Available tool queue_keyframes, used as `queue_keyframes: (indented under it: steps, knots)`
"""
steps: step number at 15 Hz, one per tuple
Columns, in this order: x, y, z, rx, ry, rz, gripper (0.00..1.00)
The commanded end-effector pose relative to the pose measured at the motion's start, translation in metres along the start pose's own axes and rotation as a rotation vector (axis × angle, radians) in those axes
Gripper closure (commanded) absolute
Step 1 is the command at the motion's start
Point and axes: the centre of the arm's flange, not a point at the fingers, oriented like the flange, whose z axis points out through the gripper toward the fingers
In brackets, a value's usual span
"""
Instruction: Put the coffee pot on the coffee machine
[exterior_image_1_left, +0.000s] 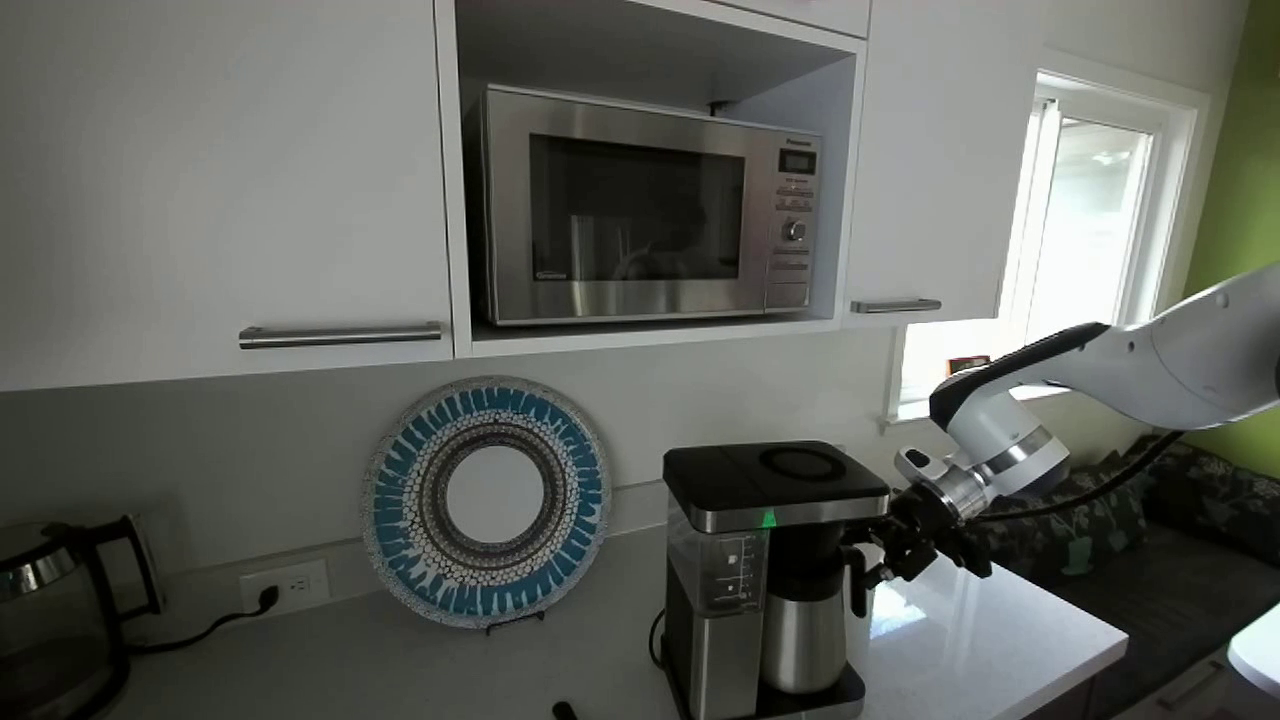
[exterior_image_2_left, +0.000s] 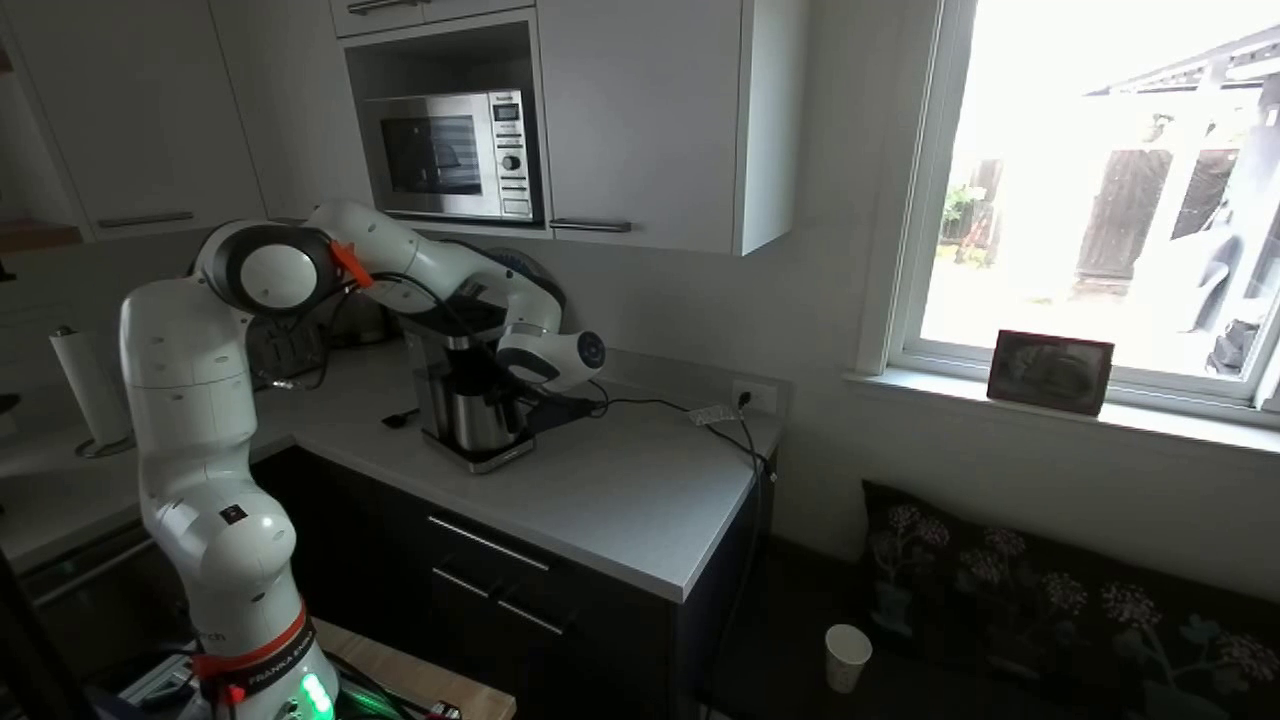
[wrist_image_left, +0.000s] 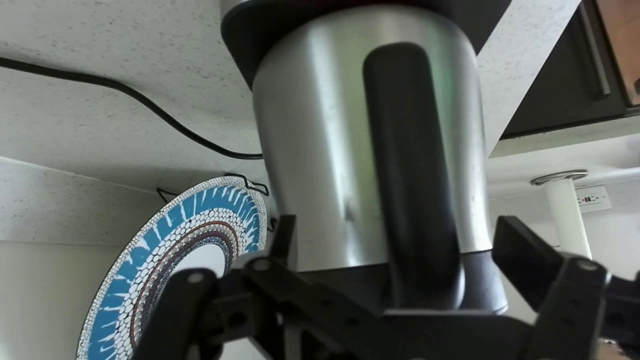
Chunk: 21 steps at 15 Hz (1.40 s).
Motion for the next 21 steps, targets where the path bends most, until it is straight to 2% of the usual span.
queue_keyframes:
  steps: [1,5,9,13,16,18,21]
  knots:
    - [0.001,-0.004,-0.012,-0.005,-0.028,-0.034,0.00]
    - [0.002,-0.009,-0.024,0.056,-0.105,-0.056,0.00]
    - [0.013,-0.017,-0.055,0.071,-0.198,-0.129,0.00]
    - [0.026,-0.032,-0.097,0.071,-0.227,-0.120,0.00]
    - [0.038,-0.046,-0.125,0.034,-0.266,-0.083,0.00]
    - [0.045,-0.056,-0.140,-0.021,-0.304,-0.056,0.00]
    - [0.058,-0.064,-0.146,-0.089,-0.337,-0.009,0.00]
